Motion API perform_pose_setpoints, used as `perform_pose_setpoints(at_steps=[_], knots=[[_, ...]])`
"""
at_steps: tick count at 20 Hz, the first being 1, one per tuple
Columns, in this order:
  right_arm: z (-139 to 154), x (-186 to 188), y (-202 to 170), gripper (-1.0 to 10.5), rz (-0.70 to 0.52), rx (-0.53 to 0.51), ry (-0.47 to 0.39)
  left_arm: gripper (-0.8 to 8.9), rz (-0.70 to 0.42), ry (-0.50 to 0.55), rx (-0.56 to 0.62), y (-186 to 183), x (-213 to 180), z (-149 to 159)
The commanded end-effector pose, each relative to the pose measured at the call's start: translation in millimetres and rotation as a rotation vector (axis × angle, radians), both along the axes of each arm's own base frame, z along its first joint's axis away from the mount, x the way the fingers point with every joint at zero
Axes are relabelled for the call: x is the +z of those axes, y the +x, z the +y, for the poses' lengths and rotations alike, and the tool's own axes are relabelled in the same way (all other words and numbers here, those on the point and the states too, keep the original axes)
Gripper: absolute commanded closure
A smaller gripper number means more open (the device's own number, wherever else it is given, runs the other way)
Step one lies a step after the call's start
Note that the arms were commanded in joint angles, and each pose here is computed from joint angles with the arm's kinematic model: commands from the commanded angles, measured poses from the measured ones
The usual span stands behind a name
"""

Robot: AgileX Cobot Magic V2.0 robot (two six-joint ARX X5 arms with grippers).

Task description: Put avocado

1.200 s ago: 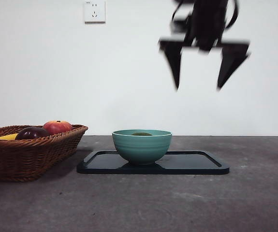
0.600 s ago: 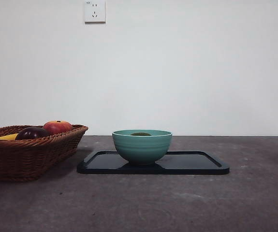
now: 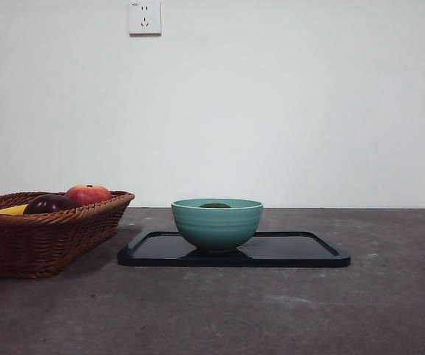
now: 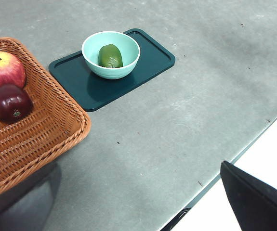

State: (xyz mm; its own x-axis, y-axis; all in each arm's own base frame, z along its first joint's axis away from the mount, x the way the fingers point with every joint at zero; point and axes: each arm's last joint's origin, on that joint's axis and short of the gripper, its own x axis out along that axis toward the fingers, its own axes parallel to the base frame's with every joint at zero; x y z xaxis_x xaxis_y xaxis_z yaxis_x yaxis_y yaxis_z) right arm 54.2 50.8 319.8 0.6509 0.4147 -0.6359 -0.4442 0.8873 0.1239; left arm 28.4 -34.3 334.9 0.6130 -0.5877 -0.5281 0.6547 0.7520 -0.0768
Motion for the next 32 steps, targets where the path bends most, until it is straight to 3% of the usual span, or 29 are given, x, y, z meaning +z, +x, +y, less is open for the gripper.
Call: perform_pose_setpoints(at_steps=[1,4,5,6,7,20,22,26,28,30,32], knots=[[-1.3,-2.0,-2.1,3.4,-0.011,-0.011,0.046,2.84,-0.018,-0.010,-0.009,0.0,3.4,-0.5],[-2.0,-2.0,-2.8,3.7,-0.009,-0.018,0.061,3.28,-0.017,-0.008,-0.009,-0.1,3.2,-0.5],[-1.4,-2.1,-2.9,5.6,-0.001,-0.007,0.067,4.38,-0.016,-0.007,-0.010,-0.1,3.1,-0.4],[-1.3,-1.9,-2.9,8.3,0.000,-0.005,0.070,6.76,-0.018,-0.005,-0.011,-0.1,3.1,-0.4],[-1.2,-1.7,-2.8,9.4,-0.003,-0.005,0.072,8.01,-0.025,0.001,-0.017,-0.1,3.2,-0.5],[-0.9,-1.2,-2.6,9.3,-0.003,-0.007,0.082,7.90,-0.017,-0.008,-0.001,0.2,3.3,-0.2],[-0.9,-1.2,-2.6,9.3,-0.003,-0.007,0.082,7.90,-0.011,-0.011,0.075,2.7,3.1,2.3],[-0.9,-1.2,-2.6,9.3,-0.003,-0.007,0.082,7.90,-0.031,-0.015,0.430,9.3,3.5,17.1],[-0.9,-1.2,-2.6,9.3,-0.003,-0.008,0.082,7.90,-0.101,0.012,0.578,9.0,4.2,25.4],[-0.9,-1.2,-2.6,9.3,-0.003,-0.007,0.082,7.90,-0.227,0.025,0.625,11.2,1.7,29.0],[-0.9,-1.2,-2.6,9.3,-0.003,-0.008,0.082,7.90,-0.350,-0.005,0.569,18.1,-9.0,27.8]])
